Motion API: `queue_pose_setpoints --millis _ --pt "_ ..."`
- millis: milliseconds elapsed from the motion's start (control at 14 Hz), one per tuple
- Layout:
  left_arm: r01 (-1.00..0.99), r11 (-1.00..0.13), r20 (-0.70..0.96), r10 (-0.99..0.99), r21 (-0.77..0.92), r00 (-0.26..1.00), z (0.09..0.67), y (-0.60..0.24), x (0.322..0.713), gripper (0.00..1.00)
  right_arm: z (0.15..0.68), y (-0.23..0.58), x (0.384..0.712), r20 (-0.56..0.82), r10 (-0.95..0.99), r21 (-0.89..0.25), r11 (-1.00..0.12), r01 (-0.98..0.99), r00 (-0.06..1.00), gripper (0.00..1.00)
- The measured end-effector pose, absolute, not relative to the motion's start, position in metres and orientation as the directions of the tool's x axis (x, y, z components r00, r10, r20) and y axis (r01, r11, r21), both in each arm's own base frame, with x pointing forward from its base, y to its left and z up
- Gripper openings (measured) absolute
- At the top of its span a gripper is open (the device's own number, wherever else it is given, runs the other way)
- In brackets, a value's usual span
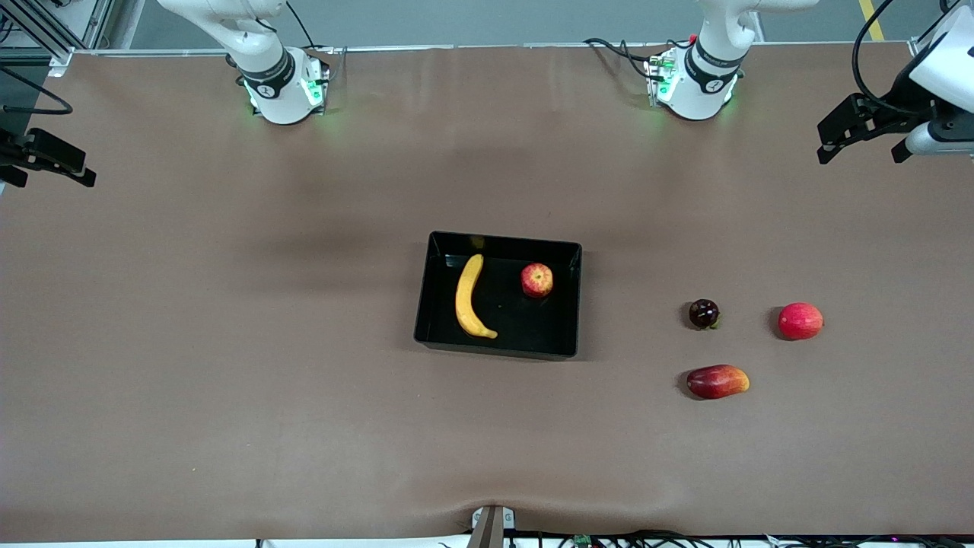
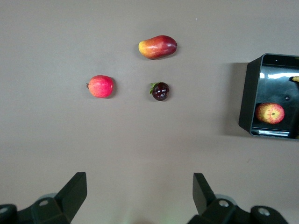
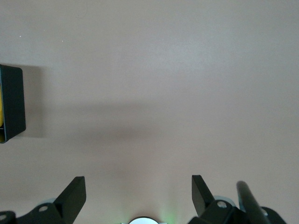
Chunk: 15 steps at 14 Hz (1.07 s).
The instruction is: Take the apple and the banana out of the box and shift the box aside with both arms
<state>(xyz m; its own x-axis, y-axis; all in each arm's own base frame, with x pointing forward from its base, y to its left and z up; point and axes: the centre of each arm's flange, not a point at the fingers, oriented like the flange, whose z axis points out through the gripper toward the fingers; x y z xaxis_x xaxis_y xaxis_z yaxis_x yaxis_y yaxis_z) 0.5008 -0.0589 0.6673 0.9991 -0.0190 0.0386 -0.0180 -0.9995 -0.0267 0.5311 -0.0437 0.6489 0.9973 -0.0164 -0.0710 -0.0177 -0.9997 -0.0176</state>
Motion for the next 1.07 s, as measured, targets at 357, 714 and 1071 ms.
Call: queue_pose_setpoints --millis 357,714,1071 --pt "-0.017 -0.999 0.037 -0.018 -0.027 0.999 0.669 -0.059 0.501 1.00 0.649 -0.044 0.531 -0.071 -0.017 -0.018 -1.000 -0.018 0.997 1.00" --pt "-0.050 -0.998 -0.025 -0.049 -0.036 0.998 0.636 -0.098 0.518 1.00 0.649 -0.044 0.531 -0.071 -0.018 -0.018 -1.000 -0.019 0.997 1.00" --pt "0.024 -1.000 -0.034 0.024 -0.015 0.999 0.546 -0.206 0.558 1.00 0.649 -0.045 0.531 -0.071 -0.019 -0.018 -1.000 -0.020 0.997 1.00"
